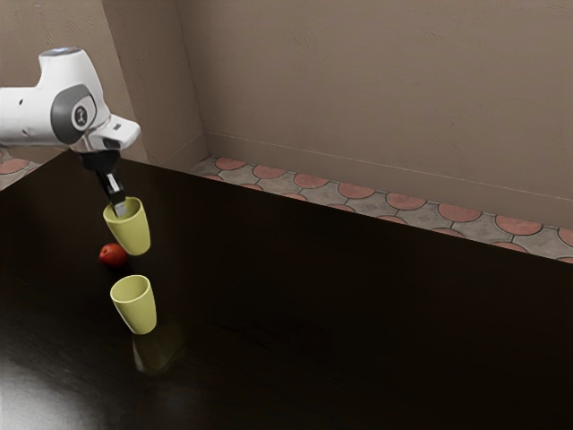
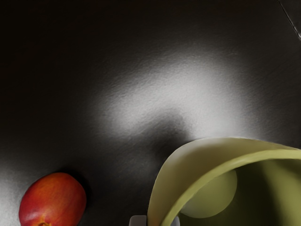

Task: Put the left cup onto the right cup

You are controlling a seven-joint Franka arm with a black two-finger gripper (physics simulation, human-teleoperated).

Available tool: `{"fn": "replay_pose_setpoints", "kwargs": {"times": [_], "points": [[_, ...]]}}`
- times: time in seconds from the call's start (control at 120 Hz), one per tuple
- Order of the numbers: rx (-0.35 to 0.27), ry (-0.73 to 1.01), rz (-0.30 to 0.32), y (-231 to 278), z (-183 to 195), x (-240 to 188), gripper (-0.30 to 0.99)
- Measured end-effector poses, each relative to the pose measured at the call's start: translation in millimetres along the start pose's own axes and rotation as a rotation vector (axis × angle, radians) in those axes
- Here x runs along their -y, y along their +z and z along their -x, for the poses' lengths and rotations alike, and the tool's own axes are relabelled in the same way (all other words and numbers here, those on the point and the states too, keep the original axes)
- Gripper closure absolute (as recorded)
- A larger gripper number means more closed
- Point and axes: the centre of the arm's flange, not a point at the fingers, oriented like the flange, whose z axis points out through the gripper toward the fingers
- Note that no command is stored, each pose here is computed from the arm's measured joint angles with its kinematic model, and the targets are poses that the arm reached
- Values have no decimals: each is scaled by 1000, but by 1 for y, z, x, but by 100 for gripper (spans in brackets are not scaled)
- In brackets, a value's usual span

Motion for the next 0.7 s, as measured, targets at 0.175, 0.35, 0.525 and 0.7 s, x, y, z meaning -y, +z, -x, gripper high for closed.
{"fn": "replay_pose_setpoints", "kwargs": {"times": [0.175, 0.35, 0.525, 0.7], "points": [[2, 14, 10, -10, 0, -12, 79], [11, 41, 24, -8, -9, -26, 79], [7, 58, 30, -14, -4, -45, 79], [15, 87, 42, -10, -7, -63, 79]]}}
